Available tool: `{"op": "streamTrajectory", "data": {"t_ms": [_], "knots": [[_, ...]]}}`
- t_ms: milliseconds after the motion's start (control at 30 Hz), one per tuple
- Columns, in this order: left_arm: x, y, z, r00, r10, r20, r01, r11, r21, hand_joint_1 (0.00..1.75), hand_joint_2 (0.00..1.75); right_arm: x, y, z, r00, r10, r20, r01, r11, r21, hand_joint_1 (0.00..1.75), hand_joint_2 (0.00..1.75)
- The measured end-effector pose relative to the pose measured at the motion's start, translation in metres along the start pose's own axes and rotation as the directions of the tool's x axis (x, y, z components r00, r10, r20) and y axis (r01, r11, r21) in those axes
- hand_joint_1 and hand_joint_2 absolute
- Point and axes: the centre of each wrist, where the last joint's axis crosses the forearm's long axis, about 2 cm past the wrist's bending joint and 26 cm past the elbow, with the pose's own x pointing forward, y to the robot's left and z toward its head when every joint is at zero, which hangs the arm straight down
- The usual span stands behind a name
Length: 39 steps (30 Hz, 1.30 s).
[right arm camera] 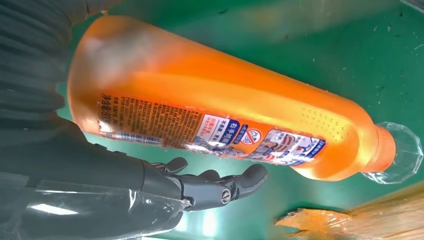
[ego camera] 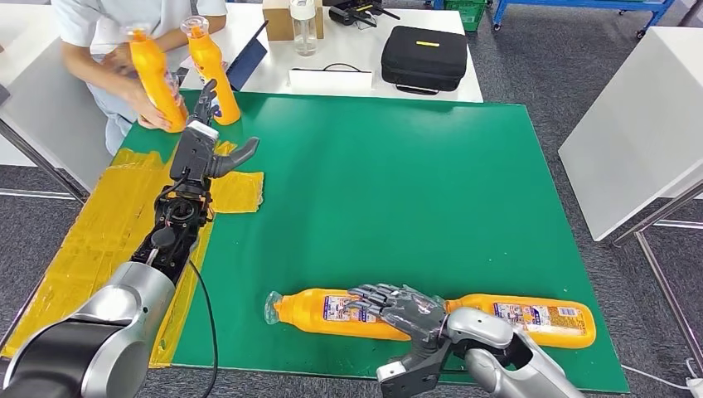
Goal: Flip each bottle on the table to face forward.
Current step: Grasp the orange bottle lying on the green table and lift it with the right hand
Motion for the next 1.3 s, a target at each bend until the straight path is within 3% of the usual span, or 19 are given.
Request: {"op": "streamTrajectory", "data": {"t_ms": [167, 300, 400, 467, 533, 600, 633, 833, 1300], "knots": [[-0.001, 0.001, 0.0, 0.999, 0.037, -0.011, -0.037, 0.999, 0.014, 0.0, 1.75, 0.0, 0.002, 0.0, 1.0, 0.016, -0.003, -0.016, 1.0, 0.016, 0.0, 0.0], [-0.001, 0.0, 0.001, 0.998, 0.056, -0.017, -0.055, 0.998, 0.015, 0.0, 1.75, 0.0, 0.004, -0.001, 0.997, 0.053, -0.05, -0.051, 0.998, 0.037, 0.0, 1.75], [0.0, -0.003, 0.001, 0.998, 0.067, -0.019, -0.066, 0.998, 0.012, 0.0, 1.75, -0.004, 0.01, -0.002, 0.975, 0.153, -0.163, -0.146, 0.988, 0.055, 0.0, 1.75], [0.0, -0.006, 0.001, 0.997, 0.073, -0.018, -0.072, 0.997, 0.01, 0.0, 1.75, -0.008, 0.014, -0.006, 0.938, 0.236, -0.253, -0.227, 0.972, 0.067, 0.24, 1.75], [0.0, -0.009, 0.002, 0.997, 0.079, -0.02, -0.079, 0.997, 0.007, 0.0, 1.75, -0.012, 0.019, -0.01, 0.904, 0.286, -0.316, -0.273, 0.958, 0.087, 1.01, 1.75], [-0.001, -0.013, 0.005, 0.996, 0.09, -0.022, -0.09, 0.996, 0.001, 0.0, 1.75, -0.016, 0.023, -0.014, 0.884, 0.31, -0.35, -0.289, 0.951, 0.112, 1.64, 1.75], [-0.001, -0.014, 0.006, 0.995, 0.096, -0.022, -0.097, 0.995, -0.003, 0.0, 1.75, -0.016, 0.025, -0.015, 0.877, 0.32, -0.359, -0.295, 0.947, 0.125, 1.74, 1.75], [0.001, -0.02, 0.01, 0.992, 0.129, -0.005, -0.129, 0.992, -0.009, 0.0, 1.75, -0.02, 0.032, -0.024, 0.836, 0.385, -0.391, -0.33, 0.922, 0.202, 1.75, 1.75], [0.014, -0.022, 0.009, 0.986, 0.15, 0.07, -0.151, 0.989, 0.005, 0.0, 1.75, -0.044, 0.016, -0.047, 0.799, 0.467, -0.378, -0.368, 0.878, 0.307, 1.75, 1.75]]}}
